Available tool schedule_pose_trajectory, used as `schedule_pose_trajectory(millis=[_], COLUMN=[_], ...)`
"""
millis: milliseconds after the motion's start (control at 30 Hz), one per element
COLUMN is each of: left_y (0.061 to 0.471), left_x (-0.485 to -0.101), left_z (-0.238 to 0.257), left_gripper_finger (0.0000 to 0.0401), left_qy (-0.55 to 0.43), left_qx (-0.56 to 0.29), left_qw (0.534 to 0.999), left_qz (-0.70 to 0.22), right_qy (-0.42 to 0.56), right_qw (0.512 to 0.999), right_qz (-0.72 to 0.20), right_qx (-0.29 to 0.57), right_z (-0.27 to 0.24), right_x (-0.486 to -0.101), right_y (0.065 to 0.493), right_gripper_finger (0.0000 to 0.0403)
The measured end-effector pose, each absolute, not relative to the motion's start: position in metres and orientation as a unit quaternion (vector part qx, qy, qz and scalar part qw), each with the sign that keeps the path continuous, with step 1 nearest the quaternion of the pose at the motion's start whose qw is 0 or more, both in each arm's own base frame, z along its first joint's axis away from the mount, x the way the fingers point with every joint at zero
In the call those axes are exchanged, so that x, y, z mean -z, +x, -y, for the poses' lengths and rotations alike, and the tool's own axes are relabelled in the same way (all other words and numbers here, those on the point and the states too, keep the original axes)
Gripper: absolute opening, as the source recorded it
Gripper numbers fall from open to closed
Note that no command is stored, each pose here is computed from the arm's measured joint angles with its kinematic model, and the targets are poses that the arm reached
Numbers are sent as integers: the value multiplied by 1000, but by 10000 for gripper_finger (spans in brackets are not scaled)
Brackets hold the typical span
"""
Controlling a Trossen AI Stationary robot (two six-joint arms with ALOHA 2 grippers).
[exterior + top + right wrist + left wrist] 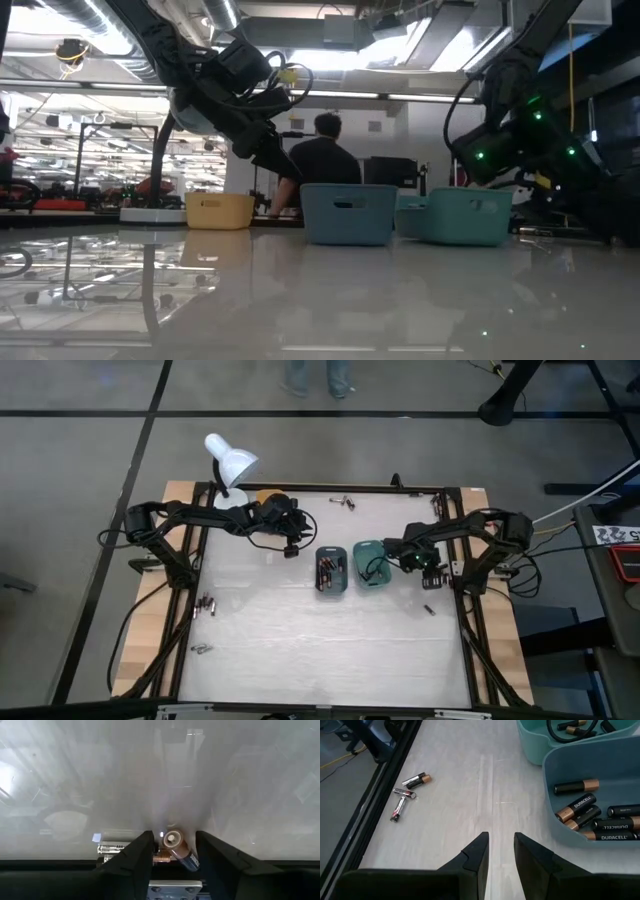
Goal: Sort batteries
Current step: Put the black battery into the blue bin
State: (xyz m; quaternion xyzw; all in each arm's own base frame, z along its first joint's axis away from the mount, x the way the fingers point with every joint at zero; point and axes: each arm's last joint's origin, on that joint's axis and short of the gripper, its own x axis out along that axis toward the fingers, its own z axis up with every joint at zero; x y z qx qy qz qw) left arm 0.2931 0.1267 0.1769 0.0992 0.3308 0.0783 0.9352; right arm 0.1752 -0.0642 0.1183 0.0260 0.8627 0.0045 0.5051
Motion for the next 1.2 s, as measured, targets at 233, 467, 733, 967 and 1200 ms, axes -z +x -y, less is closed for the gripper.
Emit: schedule_pose_trajectory(millis=[233, 467, 733, 967, 1200], left_y=[293, 293, 293, 293, 293], left_x=[-177, -177, -177, -177, -177], left_z=[-127, -127, -127, -127, -127], left_gripper_finger=[81, 81, 81, 81, 81], left_qy=[99, 99, 101, 101, 103], left_qx=[-78, -78, -78, -78, -77], left_qw=[935, 935, 935, 935, 935], left_qz=[-331, -331, -331, -331, -331], right_qy=[4, -12, -17, -4, -2], right_qw=[501, 497, 505, 544, 546], right_qz=[-865, -867, -862, -839, -837], right_qx=[-20, -36, -33, -26, -18], right_z=[65, 62, 65, 72, 79], right_x=[-118, -111, -116, -134, -179], right_y=[174, 167, 174, 198, 218], right_gripper_finger=[154, 147, 40, 40, 40])
